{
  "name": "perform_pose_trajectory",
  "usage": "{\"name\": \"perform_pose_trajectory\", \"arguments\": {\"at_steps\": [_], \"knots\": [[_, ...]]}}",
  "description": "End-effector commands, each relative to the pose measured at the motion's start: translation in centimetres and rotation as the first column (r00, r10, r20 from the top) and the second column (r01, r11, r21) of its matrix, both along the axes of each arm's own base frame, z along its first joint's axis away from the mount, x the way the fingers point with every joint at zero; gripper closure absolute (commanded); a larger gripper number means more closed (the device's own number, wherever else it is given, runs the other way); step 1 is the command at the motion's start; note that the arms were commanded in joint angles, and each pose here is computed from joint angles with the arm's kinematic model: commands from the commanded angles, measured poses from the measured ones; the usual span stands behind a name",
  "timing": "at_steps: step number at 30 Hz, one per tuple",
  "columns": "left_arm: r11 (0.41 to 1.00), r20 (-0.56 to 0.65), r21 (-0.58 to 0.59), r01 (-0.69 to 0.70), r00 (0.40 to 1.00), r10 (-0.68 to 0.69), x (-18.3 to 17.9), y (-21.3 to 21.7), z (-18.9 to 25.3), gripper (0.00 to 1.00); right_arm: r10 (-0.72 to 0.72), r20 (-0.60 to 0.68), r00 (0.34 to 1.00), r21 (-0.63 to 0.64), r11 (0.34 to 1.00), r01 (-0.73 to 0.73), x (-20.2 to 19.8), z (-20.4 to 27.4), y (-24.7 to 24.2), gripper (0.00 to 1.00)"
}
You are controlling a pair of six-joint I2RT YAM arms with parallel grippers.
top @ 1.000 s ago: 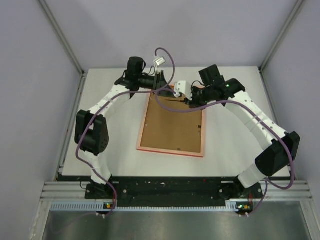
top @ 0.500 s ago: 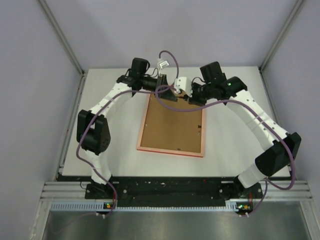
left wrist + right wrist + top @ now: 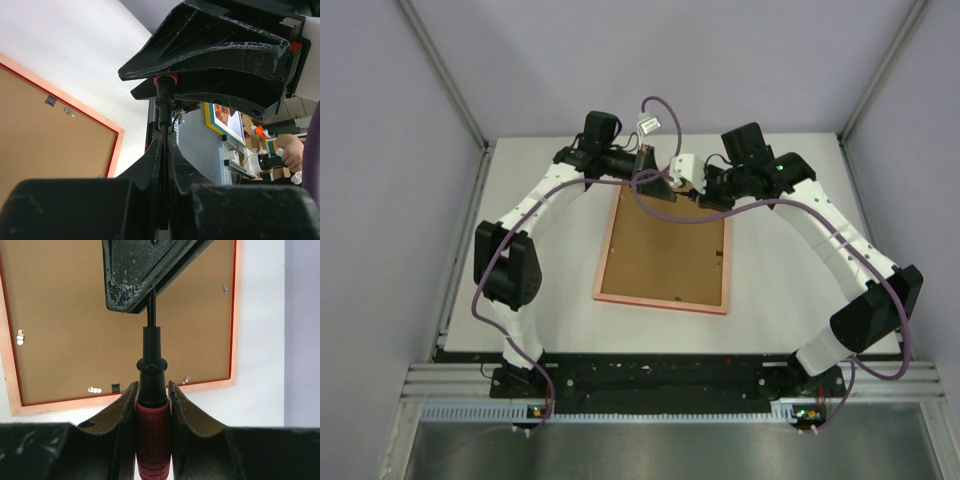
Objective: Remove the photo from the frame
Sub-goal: Adjust the screwdriver.
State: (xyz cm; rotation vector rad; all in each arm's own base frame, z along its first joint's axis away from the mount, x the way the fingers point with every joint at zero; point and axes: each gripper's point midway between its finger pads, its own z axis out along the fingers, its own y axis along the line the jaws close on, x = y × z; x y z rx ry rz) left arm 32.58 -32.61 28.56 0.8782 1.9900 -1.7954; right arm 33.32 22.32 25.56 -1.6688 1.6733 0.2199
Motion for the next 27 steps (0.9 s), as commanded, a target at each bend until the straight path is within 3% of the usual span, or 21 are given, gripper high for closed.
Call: {"name": "perform_pose_trajectory", "arguments": {"at_steps": [1, 9, 12, 13, 16, 18, 20, 23, 27], "knots": [[0.999, 0.053, 0.014, -0.043, 0.998, 0.042, 1.3, -0.4, 0.0, 1.00, 0.026, 0.073, 0.997, 0.090, 0.995, -0.032, -0.1, 4.1, 1.3, 1.00], [0.998, 0.062, 0.026, -0.065, 0.996, 0.063, 1.5, -0.4, -0.1, 1.00, 0.015, 0.089, 0.996, 0.088, 0.996, -0.023, 0.2, 4.5, 1.2, 0.97], [0.996, 0.068, 0.030, -0.085, 0.994, 0.082, 2.0, -0.3, -0.2, 1.00, 0.008, 0.096, 0.995, 0.087, 0.996, -0.016, 0.3, 4.7, 1.1, 0.83], [0.995, 0.073, 0.031, -0.098, 0.993, 0.096, 2.3, -0.2, -0.2, 1.00, 0.003, 0.096, 0.995, 0.085, 0.996, -0.012, 0.4, 4.7, 1.0, 0.74], [0.990, 0.084, 0.027, -0.136, 0.988, 0.134, 3.1, 0.3, 0.1, 1.00, -0.020, 0.105, 0.994, 0.089, 0.996, 0.010, 0.4, 5.3, 0.6, 0.28], [0.987, 0.090, 0.019, -0.162, 0.983, 0.160, 3.6, 0.7, 0.4, 1.00, -0.036, 0.106, 0.994, 0.104, 0.994, 0.025, 0.3, 5.9, 0.4, 0.09], [0.984, 0.094, 0.009, -0.180, 0.979, 0.179, 3.9, 0.9, 0.7, 1.00, -0.054, 0.091, 0.994, 0.150, 0.988, 0.040, 0.3, 6.8, 0.2, 0.01], [0.980, 0.098, 0.001, -0.197, 0.976, 0.196, 4.2, 1.2, 1.0, 1.00, -0.077, 0.042, 0.996, 0.258, 0.964, 0.064, 0.3, 8.7, -0.3, 0.01], [0.974, 0.119, -0.042, -0.224, 0.967, 0.228, 4.6, 1.6, 2.1, 1.00, -0.148, -0.111, 0.983, 0.464, 0.867, 0.183, 1.1, 11.5, -2.6, 0.01]]}}
